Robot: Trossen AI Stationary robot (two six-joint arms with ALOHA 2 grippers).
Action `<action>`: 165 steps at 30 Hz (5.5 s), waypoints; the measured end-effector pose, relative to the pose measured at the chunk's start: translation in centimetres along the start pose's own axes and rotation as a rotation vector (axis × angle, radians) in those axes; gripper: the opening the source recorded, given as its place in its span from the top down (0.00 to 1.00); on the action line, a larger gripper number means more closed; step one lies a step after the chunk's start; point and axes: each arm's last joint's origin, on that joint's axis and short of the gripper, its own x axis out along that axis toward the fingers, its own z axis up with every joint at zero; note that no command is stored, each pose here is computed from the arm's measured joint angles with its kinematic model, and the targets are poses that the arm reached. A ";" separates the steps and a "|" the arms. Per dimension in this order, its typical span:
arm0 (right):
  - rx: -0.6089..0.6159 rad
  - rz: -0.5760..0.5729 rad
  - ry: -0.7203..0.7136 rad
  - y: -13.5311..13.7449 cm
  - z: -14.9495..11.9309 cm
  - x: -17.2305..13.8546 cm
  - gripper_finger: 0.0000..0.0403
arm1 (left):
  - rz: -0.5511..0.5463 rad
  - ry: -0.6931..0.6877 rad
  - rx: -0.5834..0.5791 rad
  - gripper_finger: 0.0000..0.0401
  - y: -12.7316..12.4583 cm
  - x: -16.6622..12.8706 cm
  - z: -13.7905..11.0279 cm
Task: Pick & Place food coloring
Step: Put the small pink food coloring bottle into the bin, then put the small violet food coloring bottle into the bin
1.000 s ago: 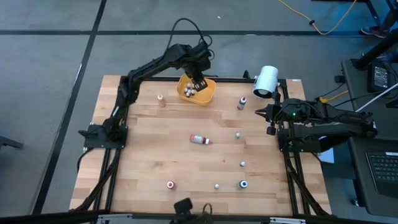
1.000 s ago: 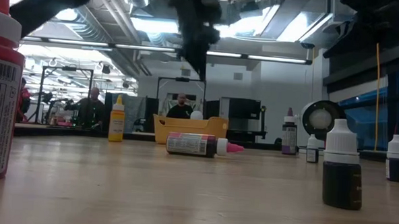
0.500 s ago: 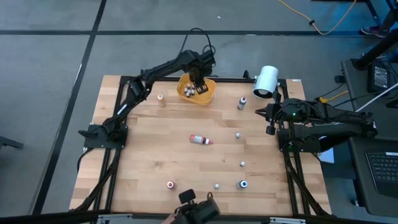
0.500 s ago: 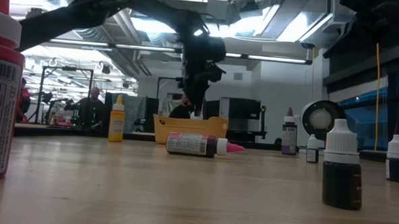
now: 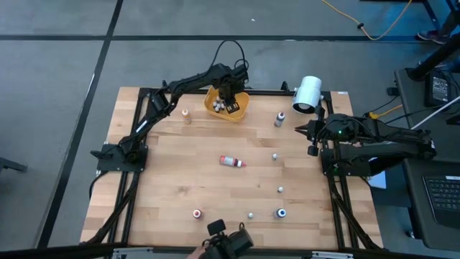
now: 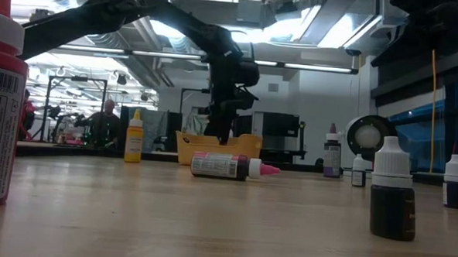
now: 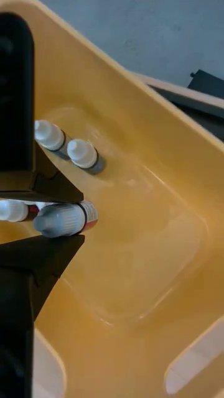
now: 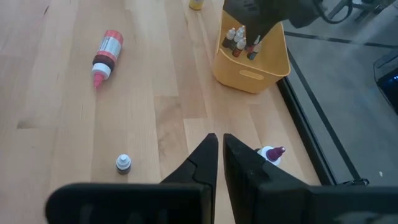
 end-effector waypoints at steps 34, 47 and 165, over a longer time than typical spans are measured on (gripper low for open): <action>-0.004 -0.001 0.000 0.0 0.0 0.0 0.93 | 0.048 0.027 0.022 0.82 0.1 3.6 -0.1; -0.052 -0.001 0.000 0.0 0.0 0.0 0.93 | 0.056 0.027 0.025 0.68 0.1 3.2 0.0; 0.201 0.294 0.693 5.7 -1.5 17.3 0.35 | -0.236 -1.141 0.033 0.65 -11.0 -19.5 -28.7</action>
